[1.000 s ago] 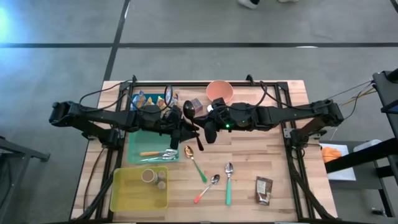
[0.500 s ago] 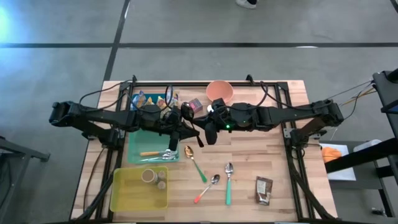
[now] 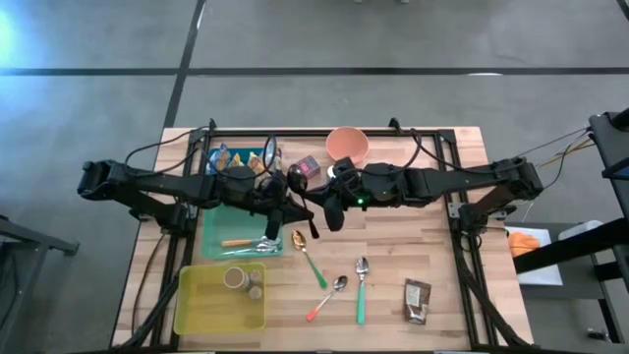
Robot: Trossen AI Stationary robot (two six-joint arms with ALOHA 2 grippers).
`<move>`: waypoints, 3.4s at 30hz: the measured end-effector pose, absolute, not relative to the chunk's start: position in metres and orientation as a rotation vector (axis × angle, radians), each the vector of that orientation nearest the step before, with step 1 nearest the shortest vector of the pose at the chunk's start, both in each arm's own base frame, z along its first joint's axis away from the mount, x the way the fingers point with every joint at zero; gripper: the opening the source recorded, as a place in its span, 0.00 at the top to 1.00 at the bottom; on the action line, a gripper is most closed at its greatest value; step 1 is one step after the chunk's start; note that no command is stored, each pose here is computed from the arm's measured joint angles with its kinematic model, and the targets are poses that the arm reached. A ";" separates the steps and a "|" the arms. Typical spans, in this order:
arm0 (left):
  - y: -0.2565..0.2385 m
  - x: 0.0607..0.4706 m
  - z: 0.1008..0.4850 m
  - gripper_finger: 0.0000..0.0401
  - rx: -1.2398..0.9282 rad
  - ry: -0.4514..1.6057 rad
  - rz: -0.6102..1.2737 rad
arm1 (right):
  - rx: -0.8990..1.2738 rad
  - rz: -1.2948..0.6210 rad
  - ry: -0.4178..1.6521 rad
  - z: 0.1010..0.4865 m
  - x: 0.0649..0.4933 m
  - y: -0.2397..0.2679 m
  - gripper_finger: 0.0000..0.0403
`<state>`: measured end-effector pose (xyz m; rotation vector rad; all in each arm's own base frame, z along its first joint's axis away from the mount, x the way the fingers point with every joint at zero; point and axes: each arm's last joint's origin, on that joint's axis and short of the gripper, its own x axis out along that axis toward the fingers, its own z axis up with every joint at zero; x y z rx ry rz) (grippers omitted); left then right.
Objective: Pick & Place Food Item
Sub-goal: Put the black spoon into the light blue bin
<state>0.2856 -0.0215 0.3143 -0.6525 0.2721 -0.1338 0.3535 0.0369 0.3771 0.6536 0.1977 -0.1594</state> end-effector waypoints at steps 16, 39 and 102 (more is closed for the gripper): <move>-0.020 0.252 0.322 0.99 -0.667 0.406 -0.100 | 0.699 -0.120 0.309 0.370 0.349 0.039 0.50; -0.010 0.193 0.282 0.99 -0.175 1.278 0.158 | 0.719 -0.404 0.476 0.347 0.341 0.012 0.45; -0.019 0.223 0.141 0.99 -0.352 1.742 0.054 | 0.719 -0.424 0.591 0.338 0.334 0.022 0.45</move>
